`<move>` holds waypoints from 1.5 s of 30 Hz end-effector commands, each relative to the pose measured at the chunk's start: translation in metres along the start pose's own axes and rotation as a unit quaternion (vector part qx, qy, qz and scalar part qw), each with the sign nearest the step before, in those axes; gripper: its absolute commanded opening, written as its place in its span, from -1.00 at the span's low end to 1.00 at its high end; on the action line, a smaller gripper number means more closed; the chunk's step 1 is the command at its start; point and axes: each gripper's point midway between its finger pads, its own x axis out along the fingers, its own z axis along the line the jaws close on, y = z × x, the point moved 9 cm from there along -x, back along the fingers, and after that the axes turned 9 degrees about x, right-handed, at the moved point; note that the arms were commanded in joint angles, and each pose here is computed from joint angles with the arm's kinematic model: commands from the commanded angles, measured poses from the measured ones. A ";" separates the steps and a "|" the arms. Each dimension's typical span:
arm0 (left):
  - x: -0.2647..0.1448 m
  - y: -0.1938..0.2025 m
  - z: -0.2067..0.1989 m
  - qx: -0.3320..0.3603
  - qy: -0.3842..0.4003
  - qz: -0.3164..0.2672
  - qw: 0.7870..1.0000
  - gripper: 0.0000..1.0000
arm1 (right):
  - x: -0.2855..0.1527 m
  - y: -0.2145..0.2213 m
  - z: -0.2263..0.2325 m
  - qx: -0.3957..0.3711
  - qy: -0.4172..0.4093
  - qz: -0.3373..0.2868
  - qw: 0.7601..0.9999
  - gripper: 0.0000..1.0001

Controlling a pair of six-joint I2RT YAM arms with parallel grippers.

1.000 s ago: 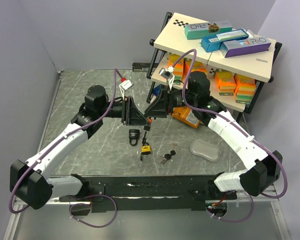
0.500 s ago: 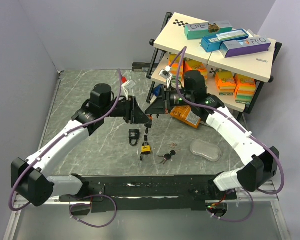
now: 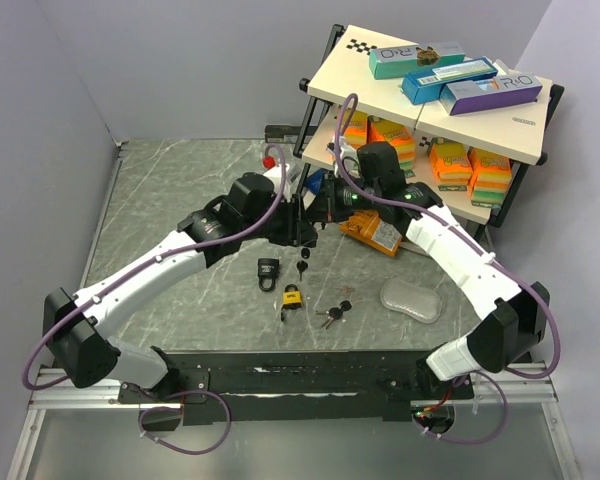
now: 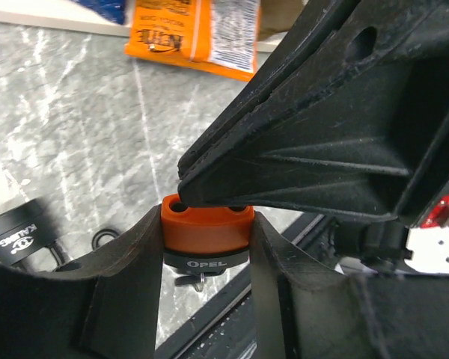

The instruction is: Unlock with the key

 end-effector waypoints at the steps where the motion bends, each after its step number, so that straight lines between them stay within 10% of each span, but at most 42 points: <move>1: 0.006 -0.022 0.004 -0.026 -0.057 -0.055 0.997 -0.98 | -0.002 -0.003 0.017 -0.015 -0.023 -0.003 1.000 -1.00; 6: 0.009 -0.012 0.010 -0.027 -0.069 -0.030 0.997 -0.98 | 0.000 0.000 0.014 -0.017 -0.033 0.001 0.999 -0.85; 13: 0.003 0.005 0.023 -0.028 -0.090 0.000 0.996 -0.98 | 0.006 0.005 0.008 -0.007 -0.052 0.009 0.999 0.32; 17: -0.006 0.020 0.035 -0.039 -0.104 0.019 0.994 -0.98 | 0.006 0.007 -0.002 0.010 -0.048 0.007 0.999 0.61; 45: -0.011 0.091 0.206 -0.175 -0.174 0.215 0.945 -0.98 | -0.005 0.011 -0.032 0.020 -0.008 -0.013 1.000 0.71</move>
